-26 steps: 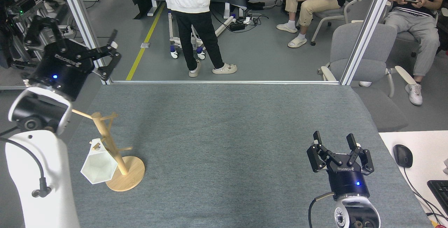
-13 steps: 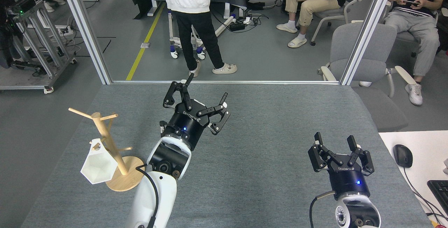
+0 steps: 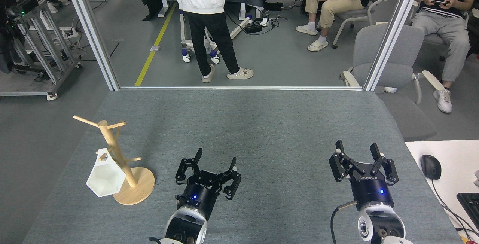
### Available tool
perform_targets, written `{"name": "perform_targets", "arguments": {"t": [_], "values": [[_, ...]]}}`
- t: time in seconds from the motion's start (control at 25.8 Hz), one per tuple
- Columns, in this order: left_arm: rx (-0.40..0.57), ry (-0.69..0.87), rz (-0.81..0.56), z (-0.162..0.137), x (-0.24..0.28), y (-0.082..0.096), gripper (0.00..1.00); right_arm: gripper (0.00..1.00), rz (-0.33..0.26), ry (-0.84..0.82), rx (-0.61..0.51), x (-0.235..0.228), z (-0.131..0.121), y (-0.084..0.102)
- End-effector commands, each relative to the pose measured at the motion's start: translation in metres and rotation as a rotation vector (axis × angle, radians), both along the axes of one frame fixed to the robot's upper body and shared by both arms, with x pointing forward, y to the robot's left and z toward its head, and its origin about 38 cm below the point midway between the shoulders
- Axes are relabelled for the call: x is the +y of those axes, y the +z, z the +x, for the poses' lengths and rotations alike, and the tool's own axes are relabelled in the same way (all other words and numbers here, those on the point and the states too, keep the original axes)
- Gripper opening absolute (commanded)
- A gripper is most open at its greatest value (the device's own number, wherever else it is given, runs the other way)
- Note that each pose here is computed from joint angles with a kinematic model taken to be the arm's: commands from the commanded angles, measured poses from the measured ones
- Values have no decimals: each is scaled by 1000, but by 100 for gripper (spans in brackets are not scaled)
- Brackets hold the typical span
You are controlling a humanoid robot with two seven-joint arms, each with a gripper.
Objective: Hang cup on storage rack
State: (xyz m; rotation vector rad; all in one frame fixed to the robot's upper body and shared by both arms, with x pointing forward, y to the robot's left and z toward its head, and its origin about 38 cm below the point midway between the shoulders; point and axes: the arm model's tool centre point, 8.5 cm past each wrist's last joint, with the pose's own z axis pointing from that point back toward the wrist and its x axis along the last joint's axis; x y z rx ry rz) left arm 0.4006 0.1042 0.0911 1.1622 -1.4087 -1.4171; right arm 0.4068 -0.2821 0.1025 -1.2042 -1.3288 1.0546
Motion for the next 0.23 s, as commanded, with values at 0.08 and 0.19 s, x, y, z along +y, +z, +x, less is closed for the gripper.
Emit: {"name": "perform_targets", "arguments": {"t": [0.08,0.19], "values": [[-58,22,-33,-10,3,-8,99,99,-5,5,-2,-2,1,0],[-64,28,-35,-6,4,-4,99,99,-6,7,-2,-2,1,0]]}}
